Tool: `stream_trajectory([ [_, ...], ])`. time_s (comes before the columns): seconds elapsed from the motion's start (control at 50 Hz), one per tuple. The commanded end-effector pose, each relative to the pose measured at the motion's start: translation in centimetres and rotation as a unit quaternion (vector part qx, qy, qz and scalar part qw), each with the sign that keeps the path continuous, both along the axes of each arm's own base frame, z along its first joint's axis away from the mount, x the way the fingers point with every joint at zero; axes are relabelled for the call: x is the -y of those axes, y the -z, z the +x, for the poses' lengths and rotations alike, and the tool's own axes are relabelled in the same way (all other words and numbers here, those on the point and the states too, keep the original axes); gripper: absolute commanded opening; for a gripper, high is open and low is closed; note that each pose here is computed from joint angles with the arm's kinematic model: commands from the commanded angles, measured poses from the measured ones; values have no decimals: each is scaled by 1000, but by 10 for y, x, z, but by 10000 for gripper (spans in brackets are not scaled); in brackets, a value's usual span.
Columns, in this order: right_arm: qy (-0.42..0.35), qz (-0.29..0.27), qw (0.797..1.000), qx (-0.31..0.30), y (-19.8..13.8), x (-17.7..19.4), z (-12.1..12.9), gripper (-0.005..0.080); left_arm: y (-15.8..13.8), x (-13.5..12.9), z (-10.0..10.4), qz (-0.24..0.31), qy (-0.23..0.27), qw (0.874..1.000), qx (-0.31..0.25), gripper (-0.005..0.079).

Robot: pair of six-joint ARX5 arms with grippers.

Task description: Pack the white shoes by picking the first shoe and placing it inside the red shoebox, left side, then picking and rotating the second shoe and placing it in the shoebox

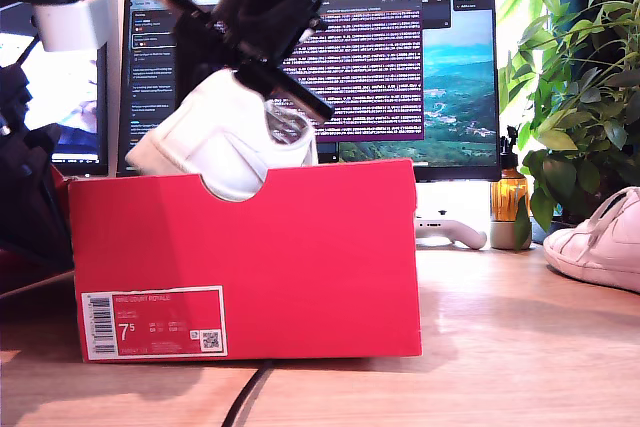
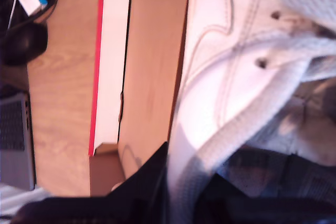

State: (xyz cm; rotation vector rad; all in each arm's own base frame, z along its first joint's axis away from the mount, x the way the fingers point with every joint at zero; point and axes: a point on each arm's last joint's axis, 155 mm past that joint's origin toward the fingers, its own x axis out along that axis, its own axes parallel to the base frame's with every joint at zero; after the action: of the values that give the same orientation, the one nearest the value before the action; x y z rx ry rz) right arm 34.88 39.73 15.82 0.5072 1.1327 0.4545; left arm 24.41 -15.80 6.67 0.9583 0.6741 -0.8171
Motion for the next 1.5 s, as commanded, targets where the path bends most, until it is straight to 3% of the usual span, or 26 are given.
stream_trajectory([
  [0.0, 5, 9, 1000, 15, -8, -4, 11, -13, -3, 3, 3, -4, -2, 1000, 4, -19],
  [0.64, 38, -54, 998, 6, 46, 7, 27, -8, -3, 2, 3, -3, -2, 1000, 4, -19],
  [0.74, 35, -58, 998, -2, 52, 7, 25, 95, -3, 2, 3, -3, -2, 1000, 4, -19],
  [0.84, 28, -54, 998, -5, 52, 4, 22, 257, -3, 2, 3, -3, -2, 1000, 4, -19],
  [1.04, 5, -44, 999, 11, 45, -7, 19, 268, -3, 2, 3, -3, -2, 1000, 3, -19],
  [1.22, -22, -46, 998, 32, 22, -10, 22, 268, -3, 2, 3, -3, -2, 1000, 3, -19],
  [1.48, -59, -78, 992, 76, -55, 12, 32, 268, -3, 4, 2, -6, 0, 1000, 2, -19],
])
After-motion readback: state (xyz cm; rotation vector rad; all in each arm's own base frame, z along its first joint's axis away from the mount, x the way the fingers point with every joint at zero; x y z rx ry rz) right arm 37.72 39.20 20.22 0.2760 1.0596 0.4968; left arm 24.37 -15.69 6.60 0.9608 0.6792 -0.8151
